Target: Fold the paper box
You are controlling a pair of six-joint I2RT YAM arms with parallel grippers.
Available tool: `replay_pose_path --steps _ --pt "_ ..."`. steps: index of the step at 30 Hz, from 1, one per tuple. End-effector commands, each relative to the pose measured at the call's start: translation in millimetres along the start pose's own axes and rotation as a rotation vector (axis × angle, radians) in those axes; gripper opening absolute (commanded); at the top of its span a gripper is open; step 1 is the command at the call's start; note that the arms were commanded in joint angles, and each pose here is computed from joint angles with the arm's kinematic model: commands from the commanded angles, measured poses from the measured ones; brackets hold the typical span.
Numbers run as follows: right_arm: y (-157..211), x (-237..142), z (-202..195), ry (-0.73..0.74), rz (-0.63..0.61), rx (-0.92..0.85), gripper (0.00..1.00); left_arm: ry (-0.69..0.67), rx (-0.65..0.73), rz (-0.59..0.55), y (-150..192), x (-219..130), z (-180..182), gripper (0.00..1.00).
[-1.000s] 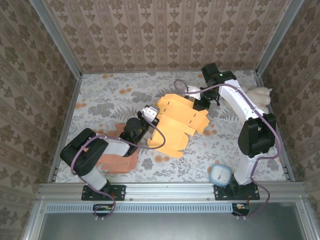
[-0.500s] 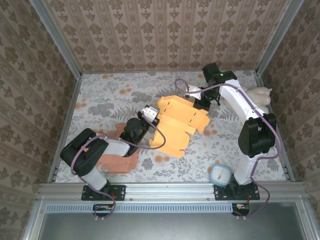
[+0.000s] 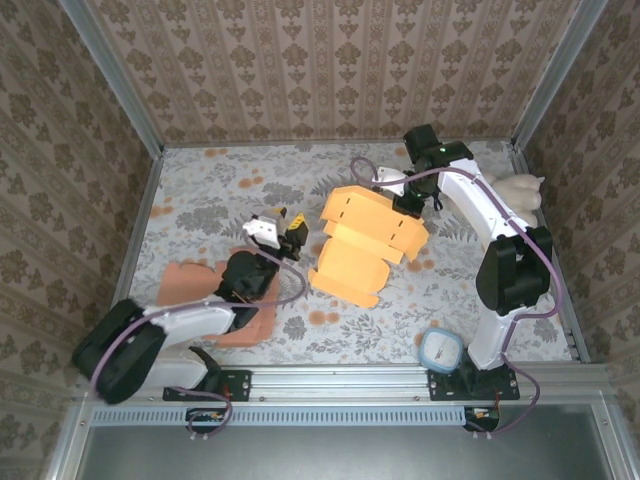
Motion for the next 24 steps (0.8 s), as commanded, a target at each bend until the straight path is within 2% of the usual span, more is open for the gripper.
replay_pose_path --steps 1,5,10,17,24 --pt "-1 -16 -9 0.078 0.012 0.047 0.0 0.097 -0.161 0.158 -4 2 -23 0.43" --pt "-2 -15 -5 0.077 0.023 0.051 0.0 0.248 -0.23 0.202 -6 -1 -49 0.42" --pt "-7 -16 4 0.065 0.008 0.032 0.0 0.206 -0.241 0.356 20 18 -50 0.39" --pt "-10 -18 13 0.041 -0.012 -0.002 0.0 0.244 -0.307 0.43 39 41 -58 0.35" --pt "-13 -18 27 0.002 -0.071 -0.059 0.0 0.145 -0.442 0.445 61 64 -21 0.3"
Point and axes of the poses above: each hand's point on the last joint's axis, 136 mm out from that joint toward the fingers, its own x axis out along the fingers, its own z axis along the line the jaws close on, y = z × x, the point moved 2 cm from there along -x, back along the fingers, and after that the axes turned 1 degree about -x, right-handed, at the moved point
